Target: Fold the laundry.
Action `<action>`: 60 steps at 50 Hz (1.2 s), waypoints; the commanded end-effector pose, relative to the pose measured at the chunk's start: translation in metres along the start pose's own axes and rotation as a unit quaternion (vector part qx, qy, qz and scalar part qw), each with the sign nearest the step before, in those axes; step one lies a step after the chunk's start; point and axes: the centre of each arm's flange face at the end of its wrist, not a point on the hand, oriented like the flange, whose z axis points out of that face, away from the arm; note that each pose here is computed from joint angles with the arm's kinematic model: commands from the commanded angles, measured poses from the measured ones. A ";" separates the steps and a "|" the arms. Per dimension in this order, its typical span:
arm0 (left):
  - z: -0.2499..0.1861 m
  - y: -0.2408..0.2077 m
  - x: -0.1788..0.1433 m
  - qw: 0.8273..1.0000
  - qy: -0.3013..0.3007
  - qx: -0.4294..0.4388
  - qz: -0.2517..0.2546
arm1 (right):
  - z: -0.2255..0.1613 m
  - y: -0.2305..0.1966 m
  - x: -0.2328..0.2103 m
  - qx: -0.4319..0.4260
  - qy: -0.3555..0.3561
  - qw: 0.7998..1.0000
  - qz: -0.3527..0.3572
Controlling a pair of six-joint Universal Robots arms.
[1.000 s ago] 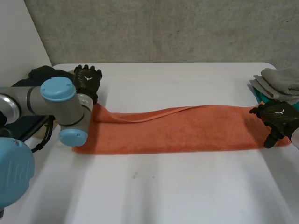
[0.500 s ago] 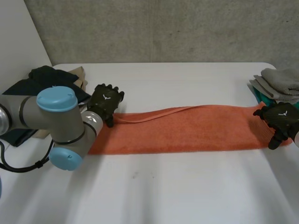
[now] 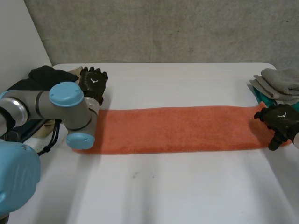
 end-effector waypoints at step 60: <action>-0.158 -0.070 -0.067 0.998 0.026 -0.009 -0.063 | -0.041 -0.125 -0.304 0.423 -0.208 0.814 -0.339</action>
